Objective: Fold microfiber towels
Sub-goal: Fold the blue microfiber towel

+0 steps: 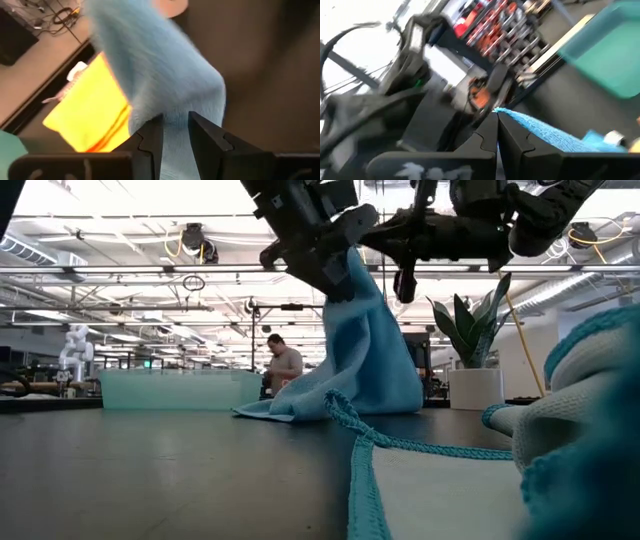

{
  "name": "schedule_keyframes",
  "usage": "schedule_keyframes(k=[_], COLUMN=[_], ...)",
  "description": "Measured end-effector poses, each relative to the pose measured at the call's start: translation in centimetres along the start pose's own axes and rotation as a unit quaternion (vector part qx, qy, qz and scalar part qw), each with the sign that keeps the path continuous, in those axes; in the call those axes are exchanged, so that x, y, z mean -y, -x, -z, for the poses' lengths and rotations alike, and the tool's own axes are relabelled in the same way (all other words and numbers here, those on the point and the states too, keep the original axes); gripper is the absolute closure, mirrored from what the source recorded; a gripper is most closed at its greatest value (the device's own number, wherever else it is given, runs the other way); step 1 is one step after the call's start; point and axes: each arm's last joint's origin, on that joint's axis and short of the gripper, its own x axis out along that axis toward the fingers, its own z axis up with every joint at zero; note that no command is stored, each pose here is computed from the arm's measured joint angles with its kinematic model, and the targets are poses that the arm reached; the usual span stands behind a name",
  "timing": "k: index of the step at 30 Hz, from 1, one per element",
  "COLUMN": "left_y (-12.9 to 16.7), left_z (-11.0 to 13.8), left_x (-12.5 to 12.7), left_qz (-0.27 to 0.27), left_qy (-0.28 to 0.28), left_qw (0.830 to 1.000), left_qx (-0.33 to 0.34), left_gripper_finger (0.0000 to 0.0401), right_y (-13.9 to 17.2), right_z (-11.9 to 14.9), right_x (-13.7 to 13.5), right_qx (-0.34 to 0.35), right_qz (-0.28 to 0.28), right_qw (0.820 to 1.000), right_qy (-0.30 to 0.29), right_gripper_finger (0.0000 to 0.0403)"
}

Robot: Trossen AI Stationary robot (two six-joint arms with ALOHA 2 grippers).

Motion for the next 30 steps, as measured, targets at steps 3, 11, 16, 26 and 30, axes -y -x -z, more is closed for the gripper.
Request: schedule_keyframes(k=[3, 11, 16, 26, 30], left_y=[0.5, 5.9, 8.6, 6.7, 6.0], left_z=[-0.6, -2.0, -3.0, -3.4, -3.8], left_x=[-0.6, -2.8, -4.5, -4.6, -4.4], left_qz=[0.0, -0.01, -0.012, 0.08, 0.123], left_qy=[0.014, 0.021, 0.032, 0.061, 0.07], left_qw=[1.0, 0.999, 0.997, 0.994, 0.989], left_qx=[0.008, 0.038, 0.068, 0.032, 0.03], left_gripper_finger=[0.0308, 0.0308, 0.0308, 0.0308, 0.0308], right_y=[-0.3, -0.3, -0.3, -0.4, -0.4], right_z=[0.6, 1.3, 1.3, 1.0, 1.0], right_x=[-0.5, -0.6, -0.6, -0.7, -0.6], right_qx=[-0.022, -0.075, -0.075, -0.045, -0.049], right_qz=[-0.018, -0.038, -0.036, -0.031, -0.027], right_qw=[1.0, 0.996, 0.996, 0.998, 0.998], right_qy=[-0.004, -0.02, -0.021, -0.011, -0.014], right_gripper_finger=[0.0403, 0.0403, 0.0403, 0.0403, 0.0403])
